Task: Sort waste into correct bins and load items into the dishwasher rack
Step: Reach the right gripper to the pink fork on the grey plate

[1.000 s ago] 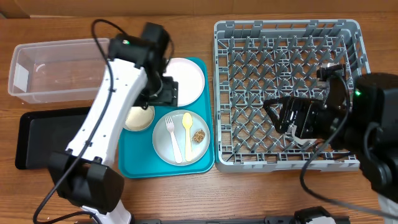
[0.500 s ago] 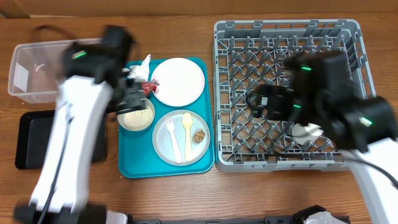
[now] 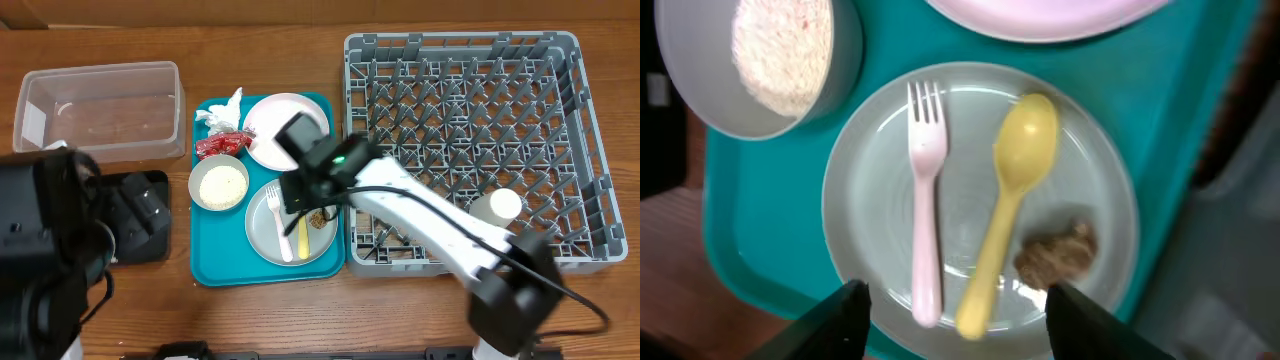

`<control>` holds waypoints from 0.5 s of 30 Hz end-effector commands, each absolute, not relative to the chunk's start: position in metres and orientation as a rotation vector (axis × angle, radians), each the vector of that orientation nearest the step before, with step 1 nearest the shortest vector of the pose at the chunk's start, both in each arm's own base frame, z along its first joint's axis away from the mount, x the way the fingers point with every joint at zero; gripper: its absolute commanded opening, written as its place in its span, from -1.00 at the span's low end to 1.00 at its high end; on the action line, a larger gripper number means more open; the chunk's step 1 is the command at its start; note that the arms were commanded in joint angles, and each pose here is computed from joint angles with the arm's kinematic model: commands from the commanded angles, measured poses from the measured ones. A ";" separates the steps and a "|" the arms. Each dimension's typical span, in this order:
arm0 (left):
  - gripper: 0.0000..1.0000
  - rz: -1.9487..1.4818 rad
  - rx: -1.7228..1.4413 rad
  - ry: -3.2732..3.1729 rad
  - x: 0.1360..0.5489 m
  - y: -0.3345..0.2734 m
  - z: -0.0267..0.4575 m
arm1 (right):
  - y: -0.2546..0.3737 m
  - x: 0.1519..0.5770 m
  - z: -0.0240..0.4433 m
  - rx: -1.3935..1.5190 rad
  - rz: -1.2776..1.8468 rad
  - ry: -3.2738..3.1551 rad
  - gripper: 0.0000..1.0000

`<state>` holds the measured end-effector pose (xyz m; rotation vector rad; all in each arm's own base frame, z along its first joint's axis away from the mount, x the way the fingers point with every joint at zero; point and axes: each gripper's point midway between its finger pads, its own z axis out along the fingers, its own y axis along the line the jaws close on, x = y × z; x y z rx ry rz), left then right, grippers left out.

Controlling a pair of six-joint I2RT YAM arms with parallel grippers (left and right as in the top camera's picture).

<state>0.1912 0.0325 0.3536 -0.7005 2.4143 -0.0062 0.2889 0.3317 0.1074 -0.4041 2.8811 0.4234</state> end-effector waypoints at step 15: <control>0.99 0.005 -0.722 2.378 0.188 0.036 0.358 | 0.374 0.264 0.007 -0.557 0.248 2.930 -0.06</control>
